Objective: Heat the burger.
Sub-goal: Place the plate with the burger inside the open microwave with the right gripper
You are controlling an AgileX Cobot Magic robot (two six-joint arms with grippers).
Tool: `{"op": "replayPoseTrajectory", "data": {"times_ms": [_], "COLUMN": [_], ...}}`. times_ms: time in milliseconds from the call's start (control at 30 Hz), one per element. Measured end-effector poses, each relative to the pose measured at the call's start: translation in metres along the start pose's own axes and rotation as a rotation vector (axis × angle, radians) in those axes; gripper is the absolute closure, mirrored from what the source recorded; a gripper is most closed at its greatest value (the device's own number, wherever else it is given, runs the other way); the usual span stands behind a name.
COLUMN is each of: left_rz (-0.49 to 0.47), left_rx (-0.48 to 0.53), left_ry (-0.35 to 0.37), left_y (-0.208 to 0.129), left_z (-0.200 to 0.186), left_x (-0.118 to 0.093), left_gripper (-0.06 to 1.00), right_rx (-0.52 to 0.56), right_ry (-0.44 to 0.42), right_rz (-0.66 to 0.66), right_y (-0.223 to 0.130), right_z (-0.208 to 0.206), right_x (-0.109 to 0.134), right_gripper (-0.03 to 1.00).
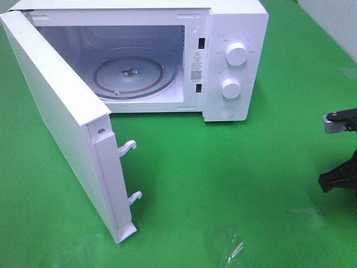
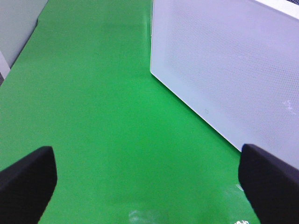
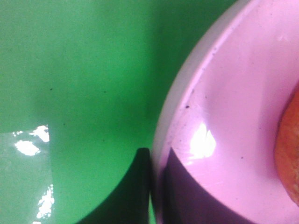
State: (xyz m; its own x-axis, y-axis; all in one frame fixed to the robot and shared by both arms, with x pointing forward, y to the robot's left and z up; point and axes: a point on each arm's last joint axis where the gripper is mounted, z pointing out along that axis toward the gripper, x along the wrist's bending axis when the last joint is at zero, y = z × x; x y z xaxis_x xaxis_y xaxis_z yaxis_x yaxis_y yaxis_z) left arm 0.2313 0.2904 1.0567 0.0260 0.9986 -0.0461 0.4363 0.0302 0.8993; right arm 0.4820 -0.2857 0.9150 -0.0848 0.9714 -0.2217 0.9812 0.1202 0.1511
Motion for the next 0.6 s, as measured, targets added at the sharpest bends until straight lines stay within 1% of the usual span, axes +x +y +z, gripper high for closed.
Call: {"op": "replayPoseTrajectory", "data": {"times_ms": [133,167,267,333,500,600], "left_rz": [0.000,0.000,0.000,0.000,0.000,0.000], "left_rx": [0.000,0.000,0.000,0.000,0.000,0.000], "left_ry": [0.000,0.000,0.000,0.000,0.000,0.000], "left_y": [0.000,0.000,0.000,0.000,0.000,0.000], "left_z": [0.000,0.000,0.000,0.000,0.000,0.000], "left_x": [0.000,0.000,0.000,0.000,0.000,0.000], "left_gripper": [-0.03,-0.03,-0.03,-0.03,-0.03,-0.03], "right_rx": [-0.018,-0.023,-0.022,-0.015,-0.008,-0.005], "right_ry": [-0.014,-0.021,-0.032,-0.054,-0.072,-0.105], "right_rz": [-0.021,-0.045,-0.072,-0.123,-0.160,-0.212], "right_y": [0.000,0.000,-0.001,-0.003,-0.005,-0.007], "right_z": [-0.006,-0.009,-0.012,-0.015,-0.017,-0.020], "right_x": [0.005,0.009,0.012,0.020,0.026,0.035], "right_gripper": [0.95,0.95,0.95,0.95,0.95,0.95]}}
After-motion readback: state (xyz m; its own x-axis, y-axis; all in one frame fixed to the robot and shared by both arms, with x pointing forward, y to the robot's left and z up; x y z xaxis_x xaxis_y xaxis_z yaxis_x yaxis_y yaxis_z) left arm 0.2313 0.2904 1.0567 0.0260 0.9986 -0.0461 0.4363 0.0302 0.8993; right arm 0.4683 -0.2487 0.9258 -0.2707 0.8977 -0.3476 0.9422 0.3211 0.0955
